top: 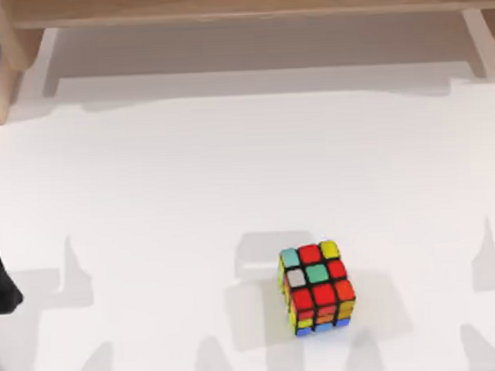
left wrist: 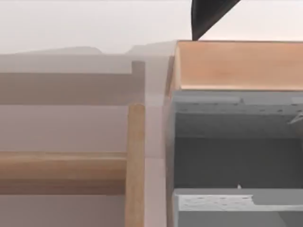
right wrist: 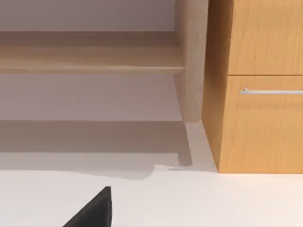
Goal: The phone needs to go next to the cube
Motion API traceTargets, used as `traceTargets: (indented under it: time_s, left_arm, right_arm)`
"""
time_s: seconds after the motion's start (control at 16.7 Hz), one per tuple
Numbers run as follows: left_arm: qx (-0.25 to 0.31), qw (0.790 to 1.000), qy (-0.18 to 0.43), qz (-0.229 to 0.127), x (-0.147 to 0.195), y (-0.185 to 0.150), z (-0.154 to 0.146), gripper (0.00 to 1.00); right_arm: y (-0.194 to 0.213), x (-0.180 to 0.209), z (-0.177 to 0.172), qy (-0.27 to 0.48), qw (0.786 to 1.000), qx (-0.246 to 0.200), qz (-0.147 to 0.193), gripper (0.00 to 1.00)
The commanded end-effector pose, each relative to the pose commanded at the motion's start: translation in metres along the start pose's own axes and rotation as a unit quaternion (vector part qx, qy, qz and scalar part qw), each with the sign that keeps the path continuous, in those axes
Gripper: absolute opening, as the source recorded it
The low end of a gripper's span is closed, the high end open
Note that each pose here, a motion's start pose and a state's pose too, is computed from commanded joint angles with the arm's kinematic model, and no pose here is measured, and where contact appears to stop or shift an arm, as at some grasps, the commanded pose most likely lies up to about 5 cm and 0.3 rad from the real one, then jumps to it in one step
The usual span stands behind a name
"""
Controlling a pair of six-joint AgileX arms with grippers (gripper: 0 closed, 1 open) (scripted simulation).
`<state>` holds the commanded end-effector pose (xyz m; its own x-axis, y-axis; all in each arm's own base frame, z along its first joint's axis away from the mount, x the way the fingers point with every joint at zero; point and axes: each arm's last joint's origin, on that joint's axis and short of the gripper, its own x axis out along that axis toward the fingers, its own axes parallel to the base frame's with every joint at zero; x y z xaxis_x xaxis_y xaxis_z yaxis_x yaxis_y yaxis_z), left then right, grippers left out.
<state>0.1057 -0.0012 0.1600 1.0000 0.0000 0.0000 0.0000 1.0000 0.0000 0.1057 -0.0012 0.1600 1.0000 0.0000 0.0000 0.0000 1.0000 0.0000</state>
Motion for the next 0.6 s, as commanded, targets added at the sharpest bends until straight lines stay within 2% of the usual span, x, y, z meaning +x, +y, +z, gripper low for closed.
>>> traceTargets:
  time_s: [0.18, 0.3, 0.48, 0.6]
  left_arm:
    - [0.006, 1.0, 0.008, 0.004, 0.0, 0.001, 0.001, 1.0]
    - [0.033, 0.999, 0.041, 0.015, 0.001, 0.004, 0.004, 1.0]
    - [0.106, 0.984, 0.142, 0.032, 0.007, 0.012, 0.01, 1.0]
    - [0.166, 0.956, 0.24, 0.028, 0.014, 0.019, 0.01, 1.0]
  right_arm:
    - [0.0, 0.0, 0.0, 0.0, 1.0, 0.0, 0.0, 1.0]
    - [0.0, 0.0, 0.0, 0.0, 1.0, 0.0, 0.0, 1.0]
    - [0.0, 0.0, 0.0, 0.0, 1.0, 0.0, 0.0, 1.0]
    - [0.0, 0.0, 0.0, 0.0, 1.0, 0.0, 0.0, 1.0]
